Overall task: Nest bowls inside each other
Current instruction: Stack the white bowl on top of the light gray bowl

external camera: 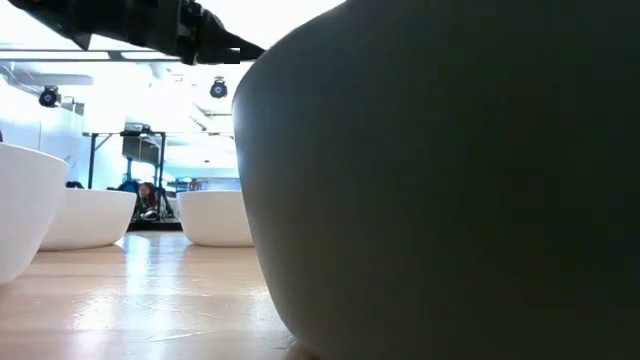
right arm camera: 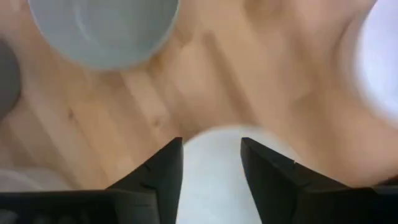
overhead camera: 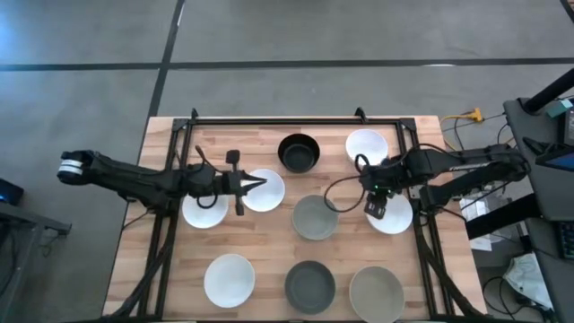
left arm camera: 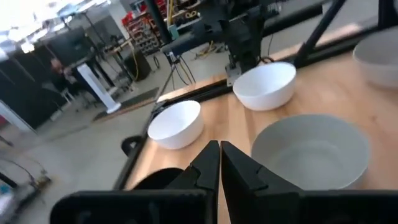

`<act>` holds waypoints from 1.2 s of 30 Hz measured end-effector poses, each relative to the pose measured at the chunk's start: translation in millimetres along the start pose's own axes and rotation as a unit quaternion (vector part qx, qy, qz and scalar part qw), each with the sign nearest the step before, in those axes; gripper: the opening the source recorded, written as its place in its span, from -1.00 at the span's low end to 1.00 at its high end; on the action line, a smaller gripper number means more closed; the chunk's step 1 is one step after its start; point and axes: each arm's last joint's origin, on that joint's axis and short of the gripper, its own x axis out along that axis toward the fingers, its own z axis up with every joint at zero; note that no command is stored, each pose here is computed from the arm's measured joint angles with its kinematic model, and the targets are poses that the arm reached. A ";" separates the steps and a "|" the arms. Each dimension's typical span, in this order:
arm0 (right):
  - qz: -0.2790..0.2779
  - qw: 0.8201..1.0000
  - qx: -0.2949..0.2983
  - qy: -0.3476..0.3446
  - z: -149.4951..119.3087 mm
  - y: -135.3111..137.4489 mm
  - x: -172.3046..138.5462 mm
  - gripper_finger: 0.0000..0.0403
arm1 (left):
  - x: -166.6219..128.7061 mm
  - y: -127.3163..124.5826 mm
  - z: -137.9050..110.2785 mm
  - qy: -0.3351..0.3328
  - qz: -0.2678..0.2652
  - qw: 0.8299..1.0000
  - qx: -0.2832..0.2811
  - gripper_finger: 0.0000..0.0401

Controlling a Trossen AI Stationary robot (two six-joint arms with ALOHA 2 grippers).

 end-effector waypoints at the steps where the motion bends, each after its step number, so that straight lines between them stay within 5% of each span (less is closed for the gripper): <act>1: 0.004 1.000 0.005 0.011 -5.4 1.0 4.2 -0.17 | 1.4 -0.2 0.4 -0.001 0.000 1.000 0.015 -1.00; 13: -0.003 0.993 0.113 0.046 -55.3 -1.9 38.4 -0.21 | 4.0 5.2 15.1 -0.074 0.034 0.997 0.013 -1.00; 21: 0.050 0.994 0.092 0.032 -53.4 12.9 53.1 -0.24 | 5.1 4.5 14.2 -0.072 0.033 0.997 0.014 -1.00; 36: -0.026 0.993 0.058 0.103 -45.7 27.0 92.9 -0.24 | 5.9 4.0 13.1 -0.068 0.032 0.997 0.015 -1.00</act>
